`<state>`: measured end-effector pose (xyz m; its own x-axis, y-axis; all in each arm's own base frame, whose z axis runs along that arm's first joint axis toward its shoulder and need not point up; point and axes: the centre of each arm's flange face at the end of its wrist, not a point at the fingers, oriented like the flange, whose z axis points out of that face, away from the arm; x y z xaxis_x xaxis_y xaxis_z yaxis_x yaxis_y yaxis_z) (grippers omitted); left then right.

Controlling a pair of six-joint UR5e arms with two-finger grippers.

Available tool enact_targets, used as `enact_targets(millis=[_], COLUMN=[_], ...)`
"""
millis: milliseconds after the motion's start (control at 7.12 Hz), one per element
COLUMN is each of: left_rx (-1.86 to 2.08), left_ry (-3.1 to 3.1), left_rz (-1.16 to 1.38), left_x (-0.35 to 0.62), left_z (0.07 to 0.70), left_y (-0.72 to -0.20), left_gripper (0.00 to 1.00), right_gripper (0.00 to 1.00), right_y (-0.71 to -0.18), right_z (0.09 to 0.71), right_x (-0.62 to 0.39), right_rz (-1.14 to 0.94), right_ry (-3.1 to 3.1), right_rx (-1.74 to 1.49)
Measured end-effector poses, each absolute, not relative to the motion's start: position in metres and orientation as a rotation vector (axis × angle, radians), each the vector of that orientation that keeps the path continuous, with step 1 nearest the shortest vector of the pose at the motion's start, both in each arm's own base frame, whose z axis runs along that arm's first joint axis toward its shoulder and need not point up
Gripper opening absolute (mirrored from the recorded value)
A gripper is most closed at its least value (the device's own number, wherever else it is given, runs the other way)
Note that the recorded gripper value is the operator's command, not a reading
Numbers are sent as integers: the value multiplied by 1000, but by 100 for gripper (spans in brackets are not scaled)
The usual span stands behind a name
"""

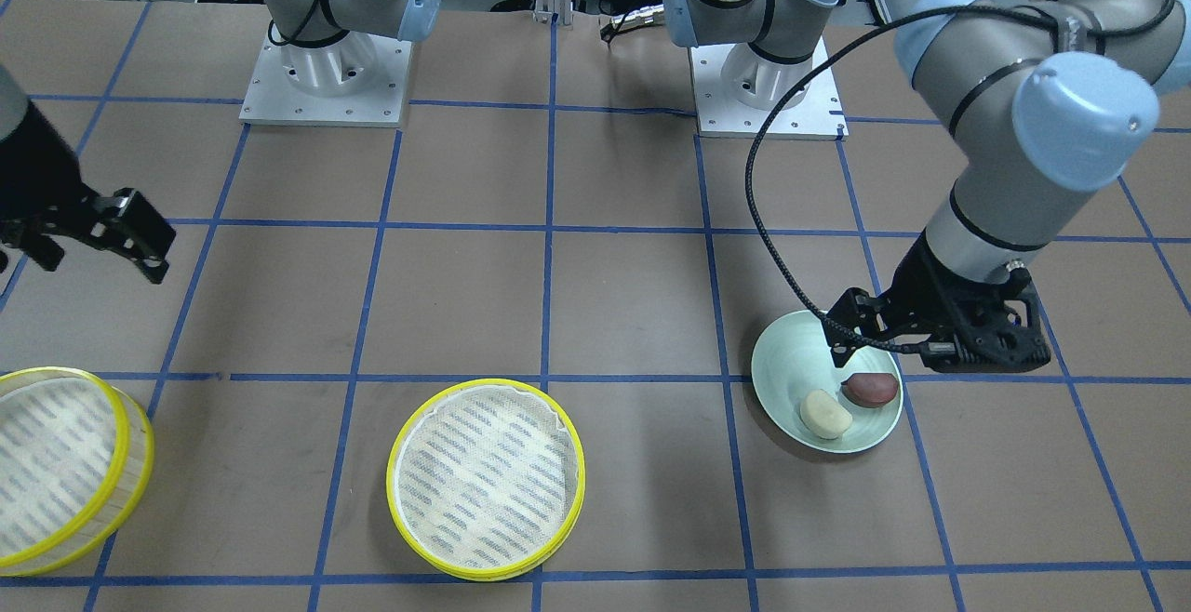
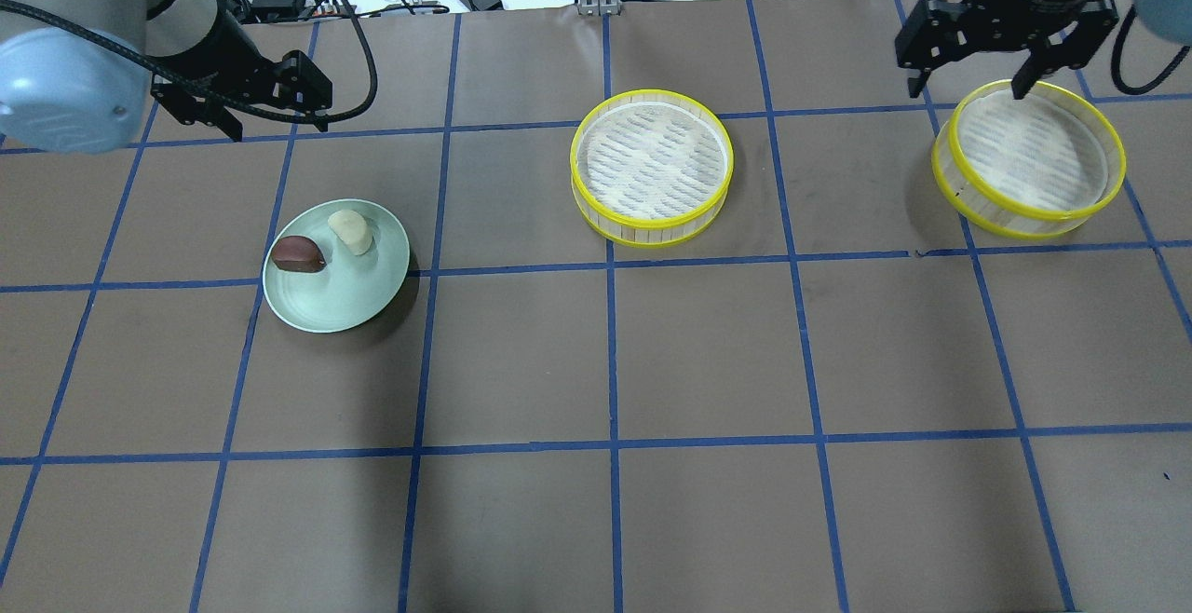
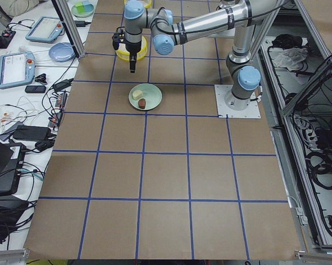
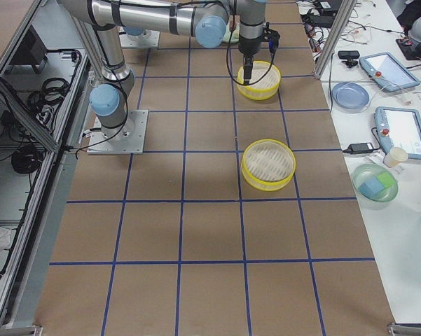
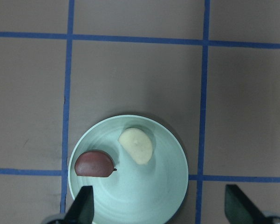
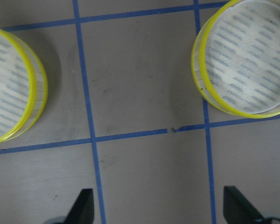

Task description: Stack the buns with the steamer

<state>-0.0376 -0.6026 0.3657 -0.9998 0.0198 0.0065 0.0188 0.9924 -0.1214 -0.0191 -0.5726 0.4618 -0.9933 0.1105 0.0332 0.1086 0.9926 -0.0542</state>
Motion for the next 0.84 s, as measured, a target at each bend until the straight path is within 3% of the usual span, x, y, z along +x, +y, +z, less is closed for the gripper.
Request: enact_targets(millis=[702,842], left_rx=[-364,-368], left_ry=[-3063,-3033], left_rz=[10,32], left_x=[4,3], left_z=[236,221], left_y=[-632,-638], left_gripper=[98,89], right_gripper=[100,100], right_y=[-658,-659], right_z=[338,320], right_x=[-222,-243], right_rz=[155,137], right_ry=[-3012,-3017], right_rx=[-18,-23])
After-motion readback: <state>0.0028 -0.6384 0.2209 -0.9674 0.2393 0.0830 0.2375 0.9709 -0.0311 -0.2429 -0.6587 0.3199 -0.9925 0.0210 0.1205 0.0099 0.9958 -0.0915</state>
